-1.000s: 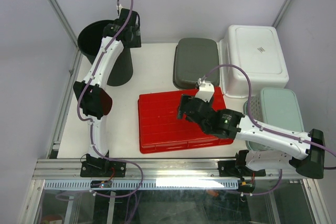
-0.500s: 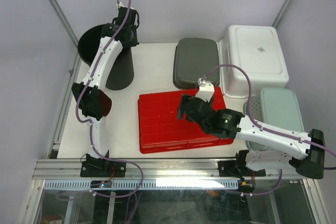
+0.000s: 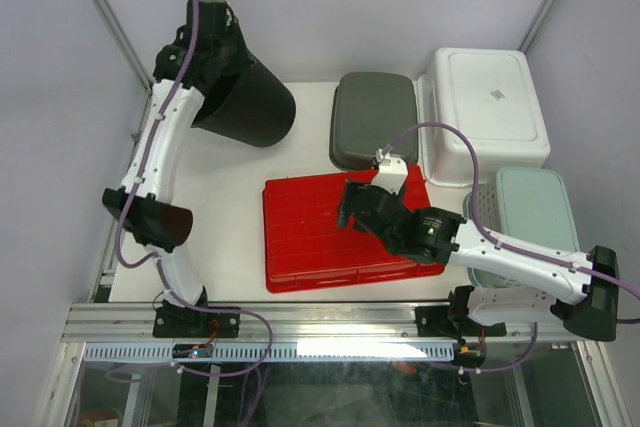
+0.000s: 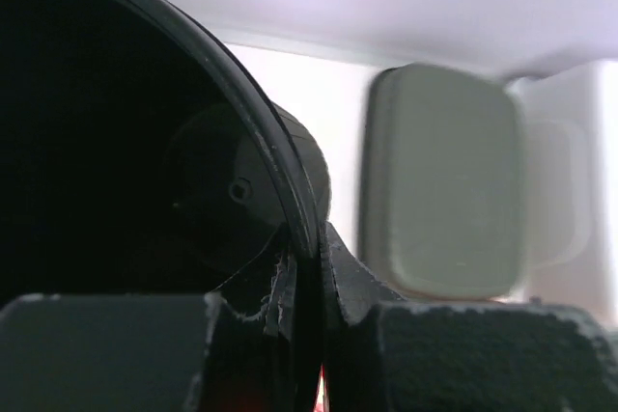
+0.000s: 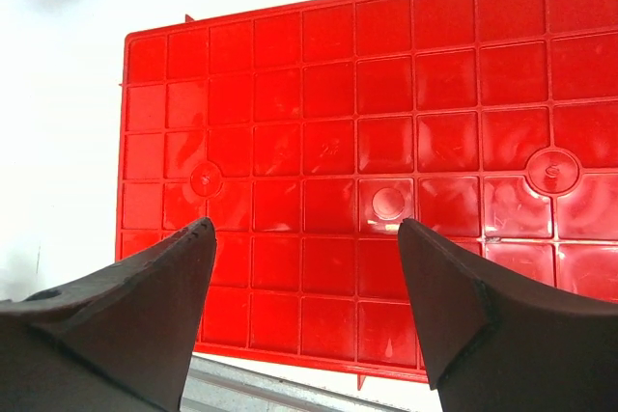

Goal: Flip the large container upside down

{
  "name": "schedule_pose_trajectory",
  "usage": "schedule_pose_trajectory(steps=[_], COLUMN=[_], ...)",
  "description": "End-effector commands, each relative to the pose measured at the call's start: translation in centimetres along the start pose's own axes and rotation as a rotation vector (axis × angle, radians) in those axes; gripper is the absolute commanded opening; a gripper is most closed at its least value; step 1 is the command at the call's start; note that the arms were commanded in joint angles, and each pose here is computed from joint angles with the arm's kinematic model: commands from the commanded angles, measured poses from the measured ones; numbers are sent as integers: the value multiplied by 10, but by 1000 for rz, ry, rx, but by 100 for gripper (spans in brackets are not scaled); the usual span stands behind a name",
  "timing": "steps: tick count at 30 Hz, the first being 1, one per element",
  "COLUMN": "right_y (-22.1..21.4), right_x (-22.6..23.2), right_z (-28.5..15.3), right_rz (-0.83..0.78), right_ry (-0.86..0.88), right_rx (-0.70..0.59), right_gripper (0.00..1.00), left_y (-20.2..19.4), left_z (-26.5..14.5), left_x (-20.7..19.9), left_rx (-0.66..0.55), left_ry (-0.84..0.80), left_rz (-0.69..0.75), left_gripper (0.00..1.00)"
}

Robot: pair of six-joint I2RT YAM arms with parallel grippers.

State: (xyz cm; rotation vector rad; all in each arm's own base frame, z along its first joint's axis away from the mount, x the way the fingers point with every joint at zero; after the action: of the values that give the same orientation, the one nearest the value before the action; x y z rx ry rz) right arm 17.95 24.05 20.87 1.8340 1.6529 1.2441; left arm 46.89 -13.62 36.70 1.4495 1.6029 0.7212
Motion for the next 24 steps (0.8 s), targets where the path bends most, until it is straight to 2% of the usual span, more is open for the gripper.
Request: schedule_pose_trajectory(steps=[1, 5, 10, 18, 21, 24], right_y=[15, 14, 10, 9, 9, 8], right_x=[13, 10, 1, -7, -7, -8], right_z=[-4, -6, -10, -14, -14, -14], right_rz=[48, 54, 64, 94, 93, 91], right_ry=[42, 45, 35, 33, 34, 31], right_rx=[-36, -31, -25, -31, -31, -27], right_gripper=[79, 79, 79, 79, 79, 79], left_y=[79, 62, 30, -15, -34, -56], left_z=[-79, -78, -64, -54, -40, -18], left_x=[-8, 13, 51, 80, 90, 102], left_rx=[-311, -293, -248, -229, -195, -151], left_ry=[-245, -390, -468, -634, -648, -580], left_rz=[-180, -311, -459, -657, -731, -743], left_gripper=[0, 0, 0, 0, 0, 0])
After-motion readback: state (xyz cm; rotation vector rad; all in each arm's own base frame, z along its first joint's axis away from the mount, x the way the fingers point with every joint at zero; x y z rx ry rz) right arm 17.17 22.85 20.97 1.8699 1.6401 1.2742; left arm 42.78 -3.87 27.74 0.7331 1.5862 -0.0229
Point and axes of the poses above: each gripper's point midway between its finger pads, its own z axis out along the fingers, its own x axis along the line the jaws close on, y = z × x, the point moved 2 cm from there along -z, back along the fingers, and after that the axes turned 5 degrees about z, right-handed, at the moved point
